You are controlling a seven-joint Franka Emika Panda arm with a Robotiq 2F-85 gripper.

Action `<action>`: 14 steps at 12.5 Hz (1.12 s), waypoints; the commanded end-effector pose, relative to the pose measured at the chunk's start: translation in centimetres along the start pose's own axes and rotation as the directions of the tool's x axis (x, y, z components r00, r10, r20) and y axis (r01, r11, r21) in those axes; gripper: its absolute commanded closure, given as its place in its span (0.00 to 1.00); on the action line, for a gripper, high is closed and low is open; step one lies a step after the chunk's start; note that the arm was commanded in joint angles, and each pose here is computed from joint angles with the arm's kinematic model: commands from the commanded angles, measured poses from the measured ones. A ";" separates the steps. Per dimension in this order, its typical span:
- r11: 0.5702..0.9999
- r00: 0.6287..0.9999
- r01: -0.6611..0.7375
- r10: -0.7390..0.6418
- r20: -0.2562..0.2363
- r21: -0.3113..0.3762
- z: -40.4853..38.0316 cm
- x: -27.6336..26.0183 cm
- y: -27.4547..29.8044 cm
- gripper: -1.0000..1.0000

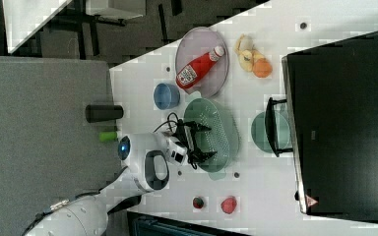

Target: Drag strainer right to left.

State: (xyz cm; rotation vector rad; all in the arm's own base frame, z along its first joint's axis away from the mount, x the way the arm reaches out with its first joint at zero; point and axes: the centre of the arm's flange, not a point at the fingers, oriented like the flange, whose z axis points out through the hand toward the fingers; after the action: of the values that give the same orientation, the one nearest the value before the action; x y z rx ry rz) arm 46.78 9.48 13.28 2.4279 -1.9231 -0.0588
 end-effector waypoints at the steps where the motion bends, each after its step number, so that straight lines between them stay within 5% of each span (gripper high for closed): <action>1: 0.995 0.995 -0.095 0.095 0.001 -0.009 -1.5 -2.2 -0.8 0.00; 14: 0.972 0.972 -0.234 0.235 0.010 -0.028 -3.7 -14.2 -2.9 0.00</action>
State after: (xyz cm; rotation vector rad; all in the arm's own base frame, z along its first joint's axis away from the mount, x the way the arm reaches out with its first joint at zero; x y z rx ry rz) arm 44.92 21.85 14.84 2.1989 -2.0840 -0.1115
